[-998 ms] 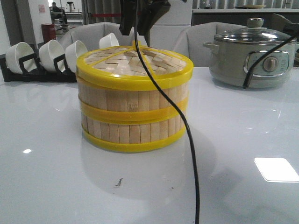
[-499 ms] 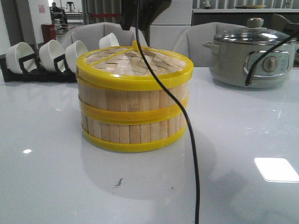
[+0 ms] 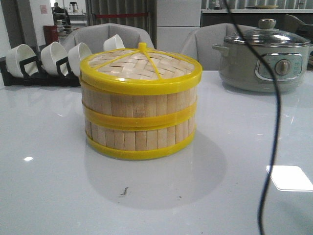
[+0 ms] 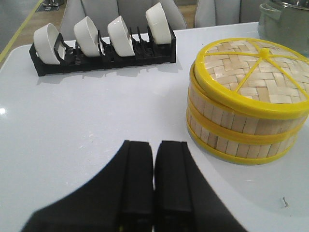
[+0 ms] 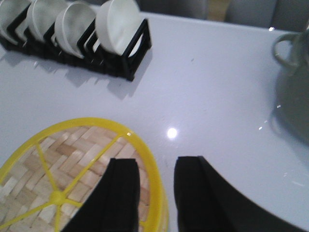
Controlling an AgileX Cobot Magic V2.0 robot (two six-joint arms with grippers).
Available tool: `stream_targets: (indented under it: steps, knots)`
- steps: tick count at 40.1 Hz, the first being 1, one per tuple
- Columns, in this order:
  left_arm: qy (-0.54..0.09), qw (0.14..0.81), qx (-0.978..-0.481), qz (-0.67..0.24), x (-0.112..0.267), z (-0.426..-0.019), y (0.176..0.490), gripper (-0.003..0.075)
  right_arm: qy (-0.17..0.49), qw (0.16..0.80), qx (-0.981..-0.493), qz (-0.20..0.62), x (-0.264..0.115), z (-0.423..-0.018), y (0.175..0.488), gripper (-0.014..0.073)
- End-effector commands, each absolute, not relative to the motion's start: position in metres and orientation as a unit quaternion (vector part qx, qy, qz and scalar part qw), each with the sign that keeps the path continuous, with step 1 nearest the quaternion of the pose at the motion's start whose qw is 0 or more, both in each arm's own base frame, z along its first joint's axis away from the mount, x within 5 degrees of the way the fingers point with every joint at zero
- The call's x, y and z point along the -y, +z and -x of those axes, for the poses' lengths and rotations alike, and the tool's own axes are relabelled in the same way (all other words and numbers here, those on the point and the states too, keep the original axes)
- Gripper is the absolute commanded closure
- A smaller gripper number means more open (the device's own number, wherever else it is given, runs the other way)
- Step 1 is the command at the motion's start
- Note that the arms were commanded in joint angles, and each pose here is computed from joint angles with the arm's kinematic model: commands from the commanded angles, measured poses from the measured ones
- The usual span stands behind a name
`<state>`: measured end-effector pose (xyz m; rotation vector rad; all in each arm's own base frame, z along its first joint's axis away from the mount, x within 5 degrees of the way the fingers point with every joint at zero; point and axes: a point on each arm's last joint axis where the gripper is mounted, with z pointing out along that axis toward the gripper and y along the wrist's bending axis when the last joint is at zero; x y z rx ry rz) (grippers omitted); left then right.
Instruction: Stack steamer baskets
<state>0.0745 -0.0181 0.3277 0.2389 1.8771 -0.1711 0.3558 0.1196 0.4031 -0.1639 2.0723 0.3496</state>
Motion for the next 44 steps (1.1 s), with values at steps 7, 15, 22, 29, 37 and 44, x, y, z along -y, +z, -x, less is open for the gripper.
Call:
stream_targets:
  steps: [7, 15, 22, 29, 37, 44]
  knots:
    - [-0.086, 0.618, -0.775, -0.101, 0.020, -0.076, 0.342, 0.0634, 0.125, 0.660, -0.741, 0.004, -0.053, -0.276, 0.416, 0.0287]
    - [-0.086, 0.618, -0.775, -0.101, 0.020, -0.076, 0.342, 0.0634, 0.090, 0.644, -0.759, -0.033, -0.022, -0.229, 0.367, 0.0287]
    - [-0.086, 0.618, -0.775, -0.101, 0.020, -0.076, 0.342, 0.0634, 0.075, 0.625, -0.776, -0.049, -0.011, -0.200, 0.327, 0.0287]
    - [-0.086, 0.618, -0.775, -0.101, 0.020, -0.076, 0.342, 0.0634, 0.074, 0.645, -0.759, -0.050, -0.009, -0.178, 0.306, 0.0295]
    - [-0.086, 0.618, -0.775, -0.101, 0.020, -0.076, 0.342, 0.0634, 0.074, 0.651, -0.754, -0.050, -0.008, -0.167, 0.295, 0.0576]
    - [-0.086, 0.618, -0.775, -0.101, 0.020, -0.076, 0.342, 0.0634, 0.074, 0.650, -0.754, -0.050, -0.008, -0.166, 0.294, 0.0569]
